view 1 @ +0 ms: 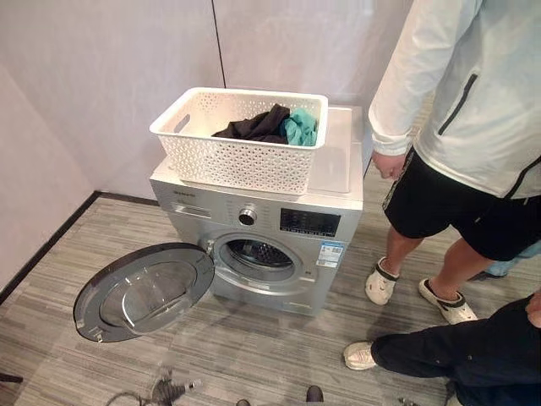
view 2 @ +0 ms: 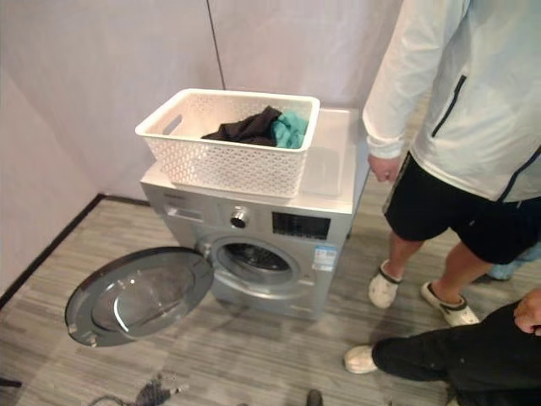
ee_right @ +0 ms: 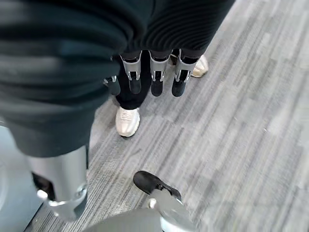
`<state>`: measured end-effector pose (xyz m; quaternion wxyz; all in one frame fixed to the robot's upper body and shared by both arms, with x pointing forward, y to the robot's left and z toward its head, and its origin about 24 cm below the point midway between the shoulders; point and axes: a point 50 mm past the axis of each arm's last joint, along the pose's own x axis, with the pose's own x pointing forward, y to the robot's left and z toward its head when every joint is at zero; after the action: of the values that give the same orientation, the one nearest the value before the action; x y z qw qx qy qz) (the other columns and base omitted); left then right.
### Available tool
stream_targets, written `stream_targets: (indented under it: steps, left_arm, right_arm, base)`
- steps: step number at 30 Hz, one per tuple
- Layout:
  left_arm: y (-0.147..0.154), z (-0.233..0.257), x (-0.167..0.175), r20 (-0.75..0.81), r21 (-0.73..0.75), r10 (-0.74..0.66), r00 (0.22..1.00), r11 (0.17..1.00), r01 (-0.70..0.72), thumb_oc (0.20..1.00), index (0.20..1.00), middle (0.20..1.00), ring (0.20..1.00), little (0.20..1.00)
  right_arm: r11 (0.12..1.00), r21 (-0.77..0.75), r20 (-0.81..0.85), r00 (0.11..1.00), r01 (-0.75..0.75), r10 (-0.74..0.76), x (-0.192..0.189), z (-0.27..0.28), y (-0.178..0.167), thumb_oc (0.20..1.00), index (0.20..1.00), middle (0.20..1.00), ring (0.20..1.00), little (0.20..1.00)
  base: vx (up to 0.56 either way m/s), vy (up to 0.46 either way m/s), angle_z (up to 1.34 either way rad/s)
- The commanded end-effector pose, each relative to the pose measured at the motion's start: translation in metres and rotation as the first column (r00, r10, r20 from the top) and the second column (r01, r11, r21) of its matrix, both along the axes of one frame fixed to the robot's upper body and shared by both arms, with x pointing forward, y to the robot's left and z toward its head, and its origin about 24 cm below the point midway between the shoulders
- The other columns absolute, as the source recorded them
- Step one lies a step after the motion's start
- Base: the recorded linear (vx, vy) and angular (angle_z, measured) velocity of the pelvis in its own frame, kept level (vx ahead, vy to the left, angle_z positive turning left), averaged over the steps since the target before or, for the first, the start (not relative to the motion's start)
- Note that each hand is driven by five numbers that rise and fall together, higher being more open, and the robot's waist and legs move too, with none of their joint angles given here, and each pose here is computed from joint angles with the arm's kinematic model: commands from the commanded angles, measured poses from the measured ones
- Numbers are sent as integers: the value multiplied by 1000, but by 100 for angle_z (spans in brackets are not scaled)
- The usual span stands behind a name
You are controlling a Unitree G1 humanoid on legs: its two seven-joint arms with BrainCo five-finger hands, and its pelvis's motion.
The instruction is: Grab the laundry basket,head to the washer,open it,put in the laundry and shut it.
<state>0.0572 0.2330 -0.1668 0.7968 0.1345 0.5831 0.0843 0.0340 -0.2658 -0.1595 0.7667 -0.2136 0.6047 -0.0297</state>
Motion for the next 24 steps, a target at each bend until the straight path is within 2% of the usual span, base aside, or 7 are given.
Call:
stream_targets:
  steps: [1, 8, 11, 15, 24]
  left_arm:
    - [12, 9, 35, 71, 17, -47, 996, 999, 46, 1000, 1000, 1000, 1000, 1000]
    - [19, 4, 4, -40, 12, -23, 999, 1000, 23, 1000, 1000, 1000, 1000, 1000]
    - [20, 4, 4, -31, 10, -6, 999, 1000, 6, 1000, 1000, 1000, 1000, 1000]
    - [18, 4, 3, -39, 11, -50, 998, 999, 50, 1000, 1000, 1000, 1000, 1000]
    - [21, 5, 3, -57, 32, -90, 994, 995, 92, 1000, 1000, 1000, 1000, 1000]
  right_arm:
    - [999, 38, 12, 1000, 16, -17, 10, 0, 3, 1000, 1000, 1000, 1000, 1000]
    - [996, 77, -5, 999, 42, -41, 7, -3, 9, 1000, 1000, 1000, 1000, 1000]
    - [995, 78, 12, 998, 54, -55, 9, -2, 8, 1000, 1000, 1000, 1000, 1000]
    - [995, 82, 66, 996, 60, -65, 18, 1, 6, 1000, 1000, 1000, 1000, 1000]
    - [995, 92, 69, 996, 44, -50, 21, 0, 10, 1000, 1000, 1000, 1000, 1000]
  base:
    - [34, 21, 0]
    - [9, 14, 0]
    - [6, 42, 0]
    - [-2, 65, -5]
    - [-8, 55, -8]
